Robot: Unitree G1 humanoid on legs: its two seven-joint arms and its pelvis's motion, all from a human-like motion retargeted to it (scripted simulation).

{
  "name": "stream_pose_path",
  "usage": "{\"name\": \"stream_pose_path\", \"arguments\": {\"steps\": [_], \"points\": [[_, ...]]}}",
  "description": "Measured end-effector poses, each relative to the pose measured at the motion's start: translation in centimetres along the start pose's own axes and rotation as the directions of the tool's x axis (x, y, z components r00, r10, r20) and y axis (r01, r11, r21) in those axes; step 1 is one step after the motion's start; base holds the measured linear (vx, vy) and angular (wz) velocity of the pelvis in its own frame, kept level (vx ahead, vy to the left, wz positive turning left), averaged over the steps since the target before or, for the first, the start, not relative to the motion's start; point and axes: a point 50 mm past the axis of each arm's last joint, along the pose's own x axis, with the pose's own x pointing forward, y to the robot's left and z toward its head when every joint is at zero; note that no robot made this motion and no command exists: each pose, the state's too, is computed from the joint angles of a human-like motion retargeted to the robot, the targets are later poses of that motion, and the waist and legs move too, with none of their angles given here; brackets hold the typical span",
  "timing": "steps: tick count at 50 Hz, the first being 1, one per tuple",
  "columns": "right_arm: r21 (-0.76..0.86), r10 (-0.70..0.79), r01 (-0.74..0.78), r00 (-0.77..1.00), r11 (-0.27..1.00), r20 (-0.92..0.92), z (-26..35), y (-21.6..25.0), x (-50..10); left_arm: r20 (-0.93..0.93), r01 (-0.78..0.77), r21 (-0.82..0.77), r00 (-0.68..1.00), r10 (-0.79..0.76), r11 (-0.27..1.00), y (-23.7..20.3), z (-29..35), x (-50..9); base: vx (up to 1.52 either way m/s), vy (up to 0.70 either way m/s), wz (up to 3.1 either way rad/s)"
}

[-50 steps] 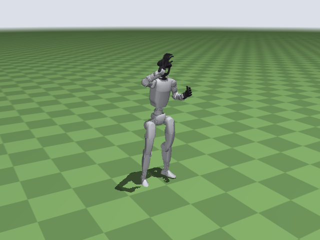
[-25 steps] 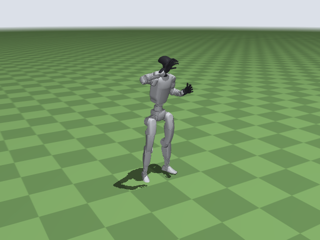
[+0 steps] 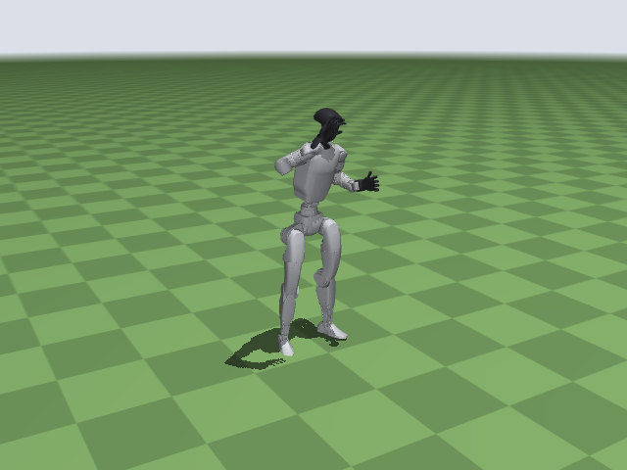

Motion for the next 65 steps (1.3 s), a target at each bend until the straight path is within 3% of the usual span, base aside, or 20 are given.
{"name": "stream_pose_path", "arguments": {"steps": [4, 6, 9, 14, 16, 21, 24, 27, 31, 34, 39, 41, 45, 49, 52, 56, 60, 65], "points": [[-0.067, 0.029, -0.03, 0.999, 0.997, -0.016, -0.5, -1.1, -0.4, -0.057, 0.045, 0.023, 0.997, -0.043, 0.999, 0.1, -0.3, -0.8, -0.01, -0.01, -0.26], [-0.201, -0.03, 0.022, 0.999, 0.979, -0.039, -2.6, -1.7, 1.6, -0.039, 0.104, 0.045, 0.994, -0.102, 0.994, -0.2, -0.1, -0.1, -0.01, -0.01, -0.51], [-0.252, -0.106, 0.077, 0.989, 0.965, -0.101, -5.0, 1.3, 7.8, 0.011, 0.125, 0.075, 0.992, -0.126, 0.989, -0.2, 0.1, 0.7, -0.02, -0.02, -0.43], [-0.264, 0.091, -0.132, 0.983, 0.955, -0.162, -6.2, 4.7, 12.4, 0.063, 0.127, 0.054, 0.989, -0.131, 0.99, -0.6, 0.3, 1.5, -0.01, -0.01, -0.02], [-0.257, 0.102, -0.131, 0.987, 0.957, -0.126, -5.7, 4.8, 12.3, 0.071, 0.096, 0.028, 0.993, -0.097, 0.995, -0.7, 0.3, 1.6, 0.01, 0.02, 0.33], [-0.173, -0.063, 0.06, 0.998, 0.983, -0.014, -2.9, 1.8, 6.6, 0.053, 0.002, -0.007, 0.999, -0.001, 1.0, -0.6, 0.3, 1.3, 0.02, 0.02, 0.51], [-0.08, -0.036, 0.031, 0.998, 0.996, -0.06, -1.5, 0.5, 1.0, 0.003, -0.033, 0.024, 0.999, 0.033, 0.999, 0.7, 0.3, 0.1, 0.01, -0.03, 0.31], [-0.082, -0.024, 0.019, 0.998, 0.996, -0.065, -1.3, -0.5, -0.3, -0.057, -0.047, 0.031, 0.997, 0.049, 0.998, 1.1, -0.1, -1.0, 0.0, 0.0, 0.0], [-0.272, -0.114, 0.096, 0.992, 0.957, -0.051, -3.8, -2.1, 2.9, -0.056, 0.055, 0.074, 0.997, -0.051, 0.996, 0.6, -0.2, -0.3, -0.01, -0.01, -0.38], [-0.28, -0.19, 0.157, 0.977, 0.947, -0.094, -5.1, 0.8, 9.9, 0.006, 0.091, 0.122, 0.996, -0.093, 0.988, 0.4, -0.2, 0.7, -0.04, -0.03, -0.41], [-0.25, -0.09, 0.051, 0.985, 0.967, -0.148, -5.0, 3.0, 14.6, 0.08, 0.14, 0.126, 0.985, -0.151, 0.982, -0.6, 0.3, 2.0, -0.02, -0.02, -0.11], [-0.209, -0.095, 0.071, 0.989, 0.975, -0.109, -3.8, 3.4, 14.2, 0.106, 0.116, 0.1, 0.986, -0.127, 0.988, -0.9, 0.5, 2.3, 0.0, 0.02, 0.09], [-0.045, -0.144, 0.141, 0.987, 0.989, -0.07, -1.0, 3.0, 7.1, 0.11, 0.046, 0.095, 0.992, -0.057, 0.994, -0.6, 0.7, 2.1, 0.02, 0.06, 0.27], [0.178, -0.031, 0.061, 0.986, 0.982, -0.162, 1.7, 0.6, -3.0, 0.055, -0.018, 0.157, 0.998, 0.01, 0.987, 1.1, 0.9, 0.3, 0.02, 0.03, 0.11], [0.24, 0.001, 0.04, 0.985, 0.97, -0.17, 2.8, -1.3, -5.3, -0.001, -0.072, 0.165, 0.997, 0.073, 0.984, 1.8, 0.8, -1.5, 0.02, 0.01, -0.22], [0.013, -0.164, 0.166, 0.983, 0.986, -0.081, 1.4, -2.6, -1.0, -0.01, -0.026, 0.155, 1.0, 0.028, 0.988, 1.3, 0.9, -1.5, 0.02, 0.02, -0.62], [-0.178, -0.321, 0.298, 0.939, 0.938, -0.121, -2.5, -0.2, 8.3, 0.15, 0.102, 0.149, 0.981, -0.125, 0.984, -0.7, 1.8, 1.8, -0.03, -0.02, -0.68], [-0.134, -0.177, 0.143, 0.941, 0.981, -0.289, -5.0, 3.1, 13.8, 0.338, 0.249, 0.163, 0.895, -0.291, 0.955, -3.8, 3.3, 6.1, -0.05, -0.01, -0.09]]}}
